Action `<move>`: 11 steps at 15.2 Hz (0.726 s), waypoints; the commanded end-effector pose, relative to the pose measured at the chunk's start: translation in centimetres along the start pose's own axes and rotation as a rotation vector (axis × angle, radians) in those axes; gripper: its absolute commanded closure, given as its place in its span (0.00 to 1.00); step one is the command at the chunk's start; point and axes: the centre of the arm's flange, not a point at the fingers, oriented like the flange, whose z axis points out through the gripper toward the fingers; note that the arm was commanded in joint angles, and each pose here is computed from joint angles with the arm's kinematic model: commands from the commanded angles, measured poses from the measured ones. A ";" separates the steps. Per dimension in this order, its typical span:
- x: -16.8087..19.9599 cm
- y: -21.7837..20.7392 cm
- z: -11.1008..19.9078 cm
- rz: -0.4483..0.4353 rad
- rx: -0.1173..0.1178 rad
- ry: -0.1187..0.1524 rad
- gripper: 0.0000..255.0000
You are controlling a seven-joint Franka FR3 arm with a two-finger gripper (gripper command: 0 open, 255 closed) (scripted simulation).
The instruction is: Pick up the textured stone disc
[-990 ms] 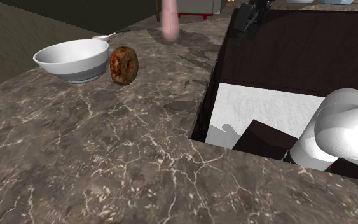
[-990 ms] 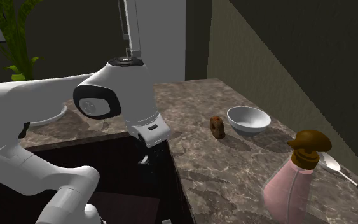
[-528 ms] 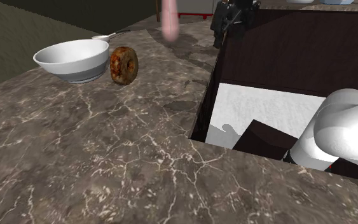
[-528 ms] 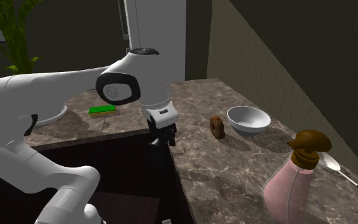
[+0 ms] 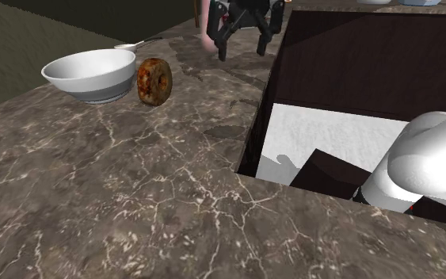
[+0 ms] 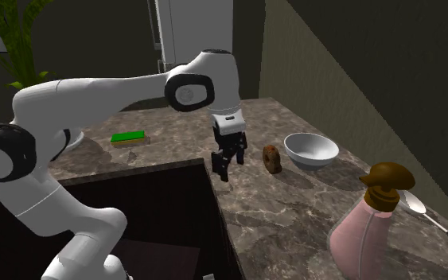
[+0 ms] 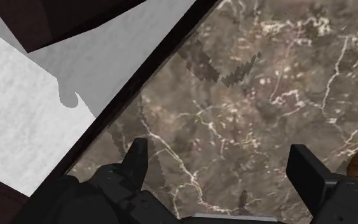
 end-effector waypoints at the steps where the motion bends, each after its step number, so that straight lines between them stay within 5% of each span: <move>1: 0.8 -2.7 -0.3 0.068 -0.008 0.001 0.00; 11: 6.4 -15.3 -0.4 0.375 -0.056 0.011 0.00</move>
